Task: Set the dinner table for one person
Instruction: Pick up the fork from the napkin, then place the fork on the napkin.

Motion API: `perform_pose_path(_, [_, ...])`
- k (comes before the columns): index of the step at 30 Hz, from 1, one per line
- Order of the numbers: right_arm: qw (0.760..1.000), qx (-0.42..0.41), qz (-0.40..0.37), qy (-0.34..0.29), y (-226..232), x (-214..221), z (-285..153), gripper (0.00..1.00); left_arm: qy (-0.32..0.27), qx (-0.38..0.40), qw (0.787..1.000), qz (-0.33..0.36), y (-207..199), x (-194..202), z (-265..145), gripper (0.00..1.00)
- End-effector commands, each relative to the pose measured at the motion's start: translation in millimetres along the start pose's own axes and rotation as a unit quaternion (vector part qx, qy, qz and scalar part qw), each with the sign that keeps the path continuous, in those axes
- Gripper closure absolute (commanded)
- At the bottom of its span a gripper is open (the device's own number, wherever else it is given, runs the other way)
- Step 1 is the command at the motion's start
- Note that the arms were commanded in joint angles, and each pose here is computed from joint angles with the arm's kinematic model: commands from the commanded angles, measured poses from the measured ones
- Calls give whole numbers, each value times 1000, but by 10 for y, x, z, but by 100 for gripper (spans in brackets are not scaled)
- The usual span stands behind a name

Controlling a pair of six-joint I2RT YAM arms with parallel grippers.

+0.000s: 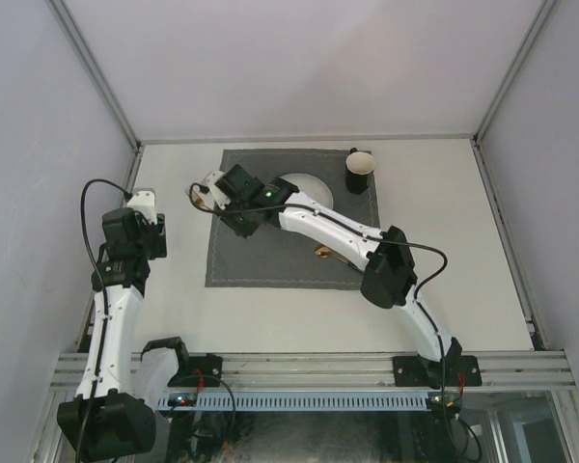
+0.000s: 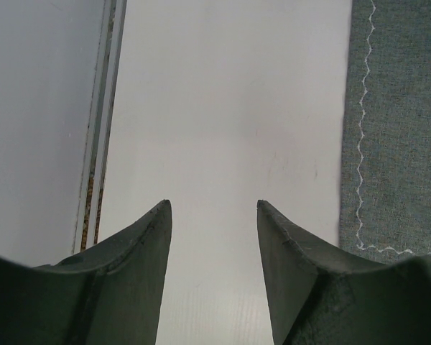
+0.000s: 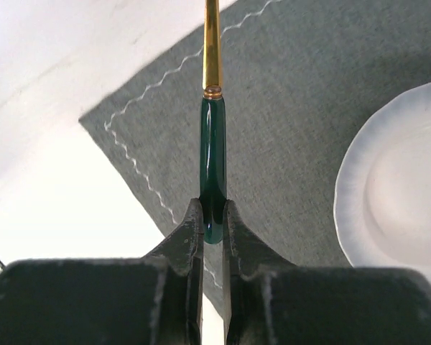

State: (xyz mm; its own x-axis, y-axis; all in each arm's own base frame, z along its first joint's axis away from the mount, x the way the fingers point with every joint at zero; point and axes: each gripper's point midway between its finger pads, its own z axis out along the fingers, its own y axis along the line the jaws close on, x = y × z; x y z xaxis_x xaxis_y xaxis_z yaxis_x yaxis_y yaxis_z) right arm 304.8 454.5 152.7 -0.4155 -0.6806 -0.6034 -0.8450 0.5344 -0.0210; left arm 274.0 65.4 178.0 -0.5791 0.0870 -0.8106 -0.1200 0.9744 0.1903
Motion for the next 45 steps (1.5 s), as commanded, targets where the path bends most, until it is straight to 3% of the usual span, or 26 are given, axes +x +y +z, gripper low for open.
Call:
perform_pose_path(1, [996,60,64,-11,-147,-87,185,100,-13,-10,1000,5,47,-12,7,45])
perform_pose_path(4, [988,113,97,-29,-235,-135,244,100,-10,-13,1000,5,58,7,13,45])
perform_pose_path(9, [980,122,145,-54,-202,-236,328,100,-8,-16,1000,6,67,16,16,45])
perform_pose_path(21, [926,212,288,-122,-281,-437,495,100,-2,-20,1000,7,80,50,41,45])
perform_pose_path(34, [885,281,367,-57,-92,242,744,100,0,-19,1000,8,73,66,57,45])
perform_pose_path(45, [869,301,391,-33,-61,502,808,100,2,-17,1000,8,64,77,64,45])
